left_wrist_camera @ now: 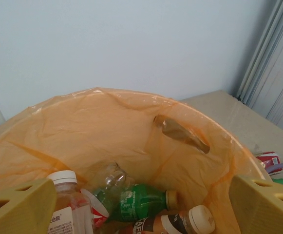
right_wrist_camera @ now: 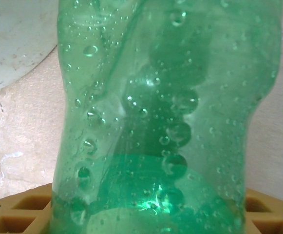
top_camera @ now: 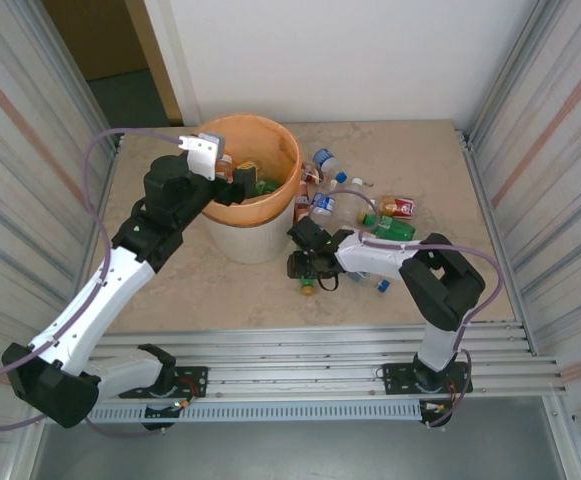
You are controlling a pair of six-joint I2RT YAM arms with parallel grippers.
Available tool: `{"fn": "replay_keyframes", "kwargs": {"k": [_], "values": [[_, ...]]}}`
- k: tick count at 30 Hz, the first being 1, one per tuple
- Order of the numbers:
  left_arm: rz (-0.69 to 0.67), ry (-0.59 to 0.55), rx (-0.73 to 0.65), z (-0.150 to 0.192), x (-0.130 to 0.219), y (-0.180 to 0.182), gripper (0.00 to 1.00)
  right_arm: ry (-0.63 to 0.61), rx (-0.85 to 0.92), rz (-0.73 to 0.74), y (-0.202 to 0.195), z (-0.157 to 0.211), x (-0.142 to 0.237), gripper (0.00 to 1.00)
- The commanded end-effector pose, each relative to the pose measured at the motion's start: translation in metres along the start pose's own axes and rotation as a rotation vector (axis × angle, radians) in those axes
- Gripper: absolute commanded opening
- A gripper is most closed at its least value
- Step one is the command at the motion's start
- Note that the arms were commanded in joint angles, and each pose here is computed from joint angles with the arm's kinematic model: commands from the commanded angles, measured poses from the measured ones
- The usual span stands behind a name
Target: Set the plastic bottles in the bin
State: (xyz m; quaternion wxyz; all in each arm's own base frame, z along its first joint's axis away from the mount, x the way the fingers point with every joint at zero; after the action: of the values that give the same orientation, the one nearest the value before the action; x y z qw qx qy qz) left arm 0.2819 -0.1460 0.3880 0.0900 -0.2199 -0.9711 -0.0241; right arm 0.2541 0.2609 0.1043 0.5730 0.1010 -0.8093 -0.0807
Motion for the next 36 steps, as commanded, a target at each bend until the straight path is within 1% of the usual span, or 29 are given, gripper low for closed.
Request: {"fn": "replay_keyframes", "kwargs": {"k": [1,6,12,16,19,23,26,28,30,36], "values": [[-0.015,-0.047,0.032,-0.008,0.007,0.001,0.92,-0.087,0.038,-0.004,-0.002,-0.004,0.026,0.28],[-0.001,-0.076,0.056,-0.012,0.013,0.000,0.92,-0.215,0.061,-0.046,-0.007,-0.009,0.064,0.22],[0.057,-0.112,0.086,-0.018,0.021,-0.004,0.92,-0.408,0.117,-0.106,-0.012,-0.019,0.120,0.18],[0.092,-0.085,0.085,-0.020,0.020,-0.008,0.92,-0.544,0.161,-0.173,-0.012,-0.023,0.155,0.17],[0.151,-0.070,0.090,-0.022,0.018,-0.016,0.92,-0.647,0.207,-0.244,-0.010,-0.025,0.178,0.18],[0.280,-0.063,0.107,-0.027,0.013,-0.035,0.92,-0.760,0.275,-0.314,-0.006,-0.027,0.202,0.18],[0.400,-0.053,0.108,-0.031,0.009,-0.055,0.94,-0.811,0.311,-0.327,-0.004,-0.030,0.213,0.18],[0.477,-0.048,0.100,-0.034,0.006,-0.068,0.98,-0.833,0.329,-0.334,-0.002,-0.032,0.217,0.18],[0.538,-0.040,0.098,-0.035,0.003,-0.080,0.99,-0.852,0.346,-0.353,0.001,-0.034,0.221,0.18],[0.644,-0.004,0.130,-0.033,-0.014,-0.096,0.99,-0.887,0.396,-0.413,0.012,-0.038,0.231,0.18]]}}
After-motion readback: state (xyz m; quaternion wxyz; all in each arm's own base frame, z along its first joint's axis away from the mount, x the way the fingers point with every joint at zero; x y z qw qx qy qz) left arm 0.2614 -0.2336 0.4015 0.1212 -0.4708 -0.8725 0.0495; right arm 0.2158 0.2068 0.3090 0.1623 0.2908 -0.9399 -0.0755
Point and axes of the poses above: each hand's point on the last joint's axis, 136 mm out from that joint toward the fingers, its own x axis back along the fingers, its own y axis along the line the jaws close on, z = x × y, the point moved 8 cm from there along x, back along the fingers, and after that the axes turned 3 degrees about -x, right-handed, at the moved point
